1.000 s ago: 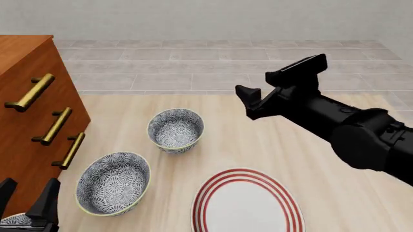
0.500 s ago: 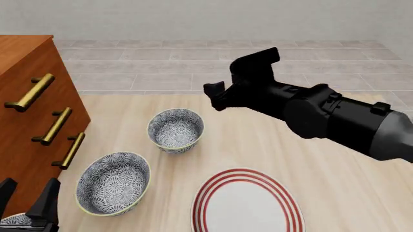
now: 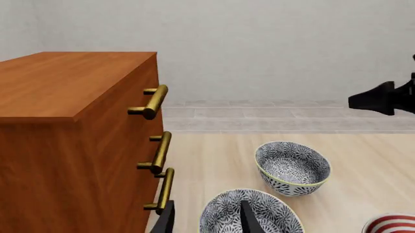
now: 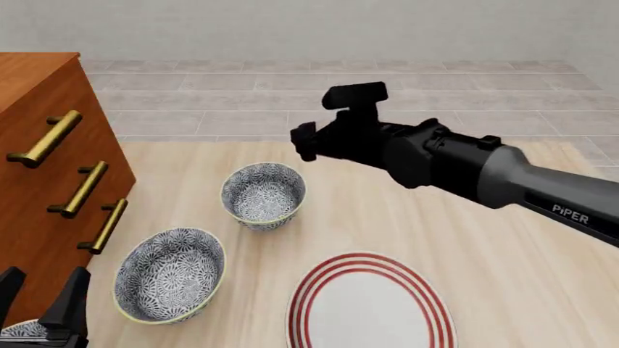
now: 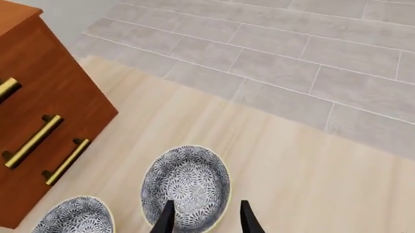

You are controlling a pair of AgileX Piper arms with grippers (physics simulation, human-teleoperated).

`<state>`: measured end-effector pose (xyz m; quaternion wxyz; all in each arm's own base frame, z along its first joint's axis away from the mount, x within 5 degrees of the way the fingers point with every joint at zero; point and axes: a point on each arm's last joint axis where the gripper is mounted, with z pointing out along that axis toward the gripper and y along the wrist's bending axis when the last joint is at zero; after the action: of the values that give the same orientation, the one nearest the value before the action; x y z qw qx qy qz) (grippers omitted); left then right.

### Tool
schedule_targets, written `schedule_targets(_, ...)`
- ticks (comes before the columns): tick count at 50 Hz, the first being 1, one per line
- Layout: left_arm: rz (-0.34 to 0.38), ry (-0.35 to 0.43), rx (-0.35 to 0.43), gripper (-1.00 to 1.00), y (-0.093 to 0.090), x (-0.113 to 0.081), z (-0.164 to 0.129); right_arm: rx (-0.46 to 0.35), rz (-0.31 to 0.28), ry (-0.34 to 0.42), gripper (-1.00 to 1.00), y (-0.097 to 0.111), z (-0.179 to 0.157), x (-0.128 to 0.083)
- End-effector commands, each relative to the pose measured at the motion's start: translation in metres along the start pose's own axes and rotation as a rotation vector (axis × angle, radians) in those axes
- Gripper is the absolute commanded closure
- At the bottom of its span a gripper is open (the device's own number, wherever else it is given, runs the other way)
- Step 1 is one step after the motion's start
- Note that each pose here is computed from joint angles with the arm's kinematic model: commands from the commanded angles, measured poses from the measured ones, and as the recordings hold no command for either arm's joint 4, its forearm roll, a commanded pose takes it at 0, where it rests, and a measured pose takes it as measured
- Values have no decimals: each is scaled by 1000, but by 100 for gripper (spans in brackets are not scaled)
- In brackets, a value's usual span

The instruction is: Pick up the bowl and put it in the front on the plate.

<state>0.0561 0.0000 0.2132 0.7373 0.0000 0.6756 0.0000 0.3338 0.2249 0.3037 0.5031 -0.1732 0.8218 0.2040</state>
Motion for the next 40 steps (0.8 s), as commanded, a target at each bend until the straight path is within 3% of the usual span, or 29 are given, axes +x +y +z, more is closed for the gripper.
schedule_targets(1,0,0,0,-100,0,0,0,10,48,36,-100,-2,28,7)
schedule_targets(40,0,0,0,-100,0,0,0,68,129,140,-100,-28,94,56)
